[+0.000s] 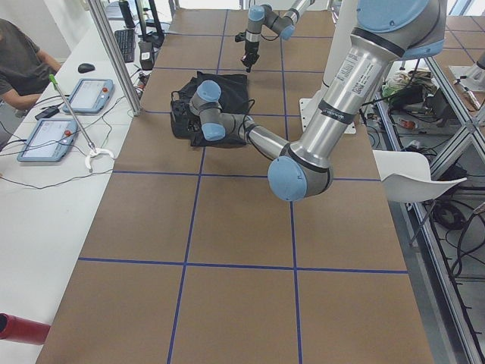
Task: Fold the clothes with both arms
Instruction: 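Move the right gripper down to the folded shirt's side edge, then grasp the black shirt's side edge with the right gripper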
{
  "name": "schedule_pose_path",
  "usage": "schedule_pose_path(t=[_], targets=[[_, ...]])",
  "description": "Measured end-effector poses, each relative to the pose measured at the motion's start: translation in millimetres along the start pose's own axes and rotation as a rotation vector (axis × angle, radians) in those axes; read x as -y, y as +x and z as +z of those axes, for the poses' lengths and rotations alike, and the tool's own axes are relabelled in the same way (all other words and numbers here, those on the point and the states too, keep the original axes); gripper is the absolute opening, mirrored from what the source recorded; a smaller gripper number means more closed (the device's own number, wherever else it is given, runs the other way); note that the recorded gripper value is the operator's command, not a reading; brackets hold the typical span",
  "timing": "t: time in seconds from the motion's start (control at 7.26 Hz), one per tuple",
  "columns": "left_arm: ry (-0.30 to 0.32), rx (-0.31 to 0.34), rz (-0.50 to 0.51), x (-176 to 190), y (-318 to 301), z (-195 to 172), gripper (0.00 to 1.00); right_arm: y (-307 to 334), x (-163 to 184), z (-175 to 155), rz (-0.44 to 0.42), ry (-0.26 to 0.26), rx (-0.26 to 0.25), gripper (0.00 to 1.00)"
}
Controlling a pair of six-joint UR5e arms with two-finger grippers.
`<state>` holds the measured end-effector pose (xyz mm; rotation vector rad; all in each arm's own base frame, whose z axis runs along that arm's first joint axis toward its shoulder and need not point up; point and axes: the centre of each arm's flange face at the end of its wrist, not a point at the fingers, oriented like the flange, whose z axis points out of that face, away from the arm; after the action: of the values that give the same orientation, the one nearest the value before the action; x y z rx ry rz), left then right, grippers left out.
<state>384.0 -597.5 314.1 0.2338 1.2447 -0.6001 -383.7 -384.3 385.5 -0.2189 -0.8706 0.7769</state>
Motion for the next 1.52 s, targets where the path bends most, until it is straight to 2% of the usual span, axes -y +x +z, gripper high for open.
schedule_pose_path(t=[0.14,0.28,0.41,0.96,1.24,1.38,1.52], targets=[[0.0,0.0,0.0,0,0,0,0.57,7,-1,-5,0.001,-0.005,-0.001,0.34],[0.0,0.001,-0.001,0,-1,0,0.57,8,-1,-4,0.003,-0.002,-0.003,0.63],[0.0,0.0,-0.001,0,-1,0,0.57,5,-1,1,0.003,0.003,-0.004,0.76],[0.001,0.001,-0.005,0,-1,0,0.57,-19,1,27,0.005,0.039,-0.006,0.75],[0.002,0.0,-0.006,0,-1,0,0.58,-19,2,33,0.002,0.043,-0.014,0.7],[0.003,0.001,-0.007,0,-1,0,0.58,-21,2,36,0.002,0.045,-0.018,0.63],[0.003,0.001,-0.008,0,-1,0,0.58,-24,2,41,0.002,0.046,-0.021,0.24]])
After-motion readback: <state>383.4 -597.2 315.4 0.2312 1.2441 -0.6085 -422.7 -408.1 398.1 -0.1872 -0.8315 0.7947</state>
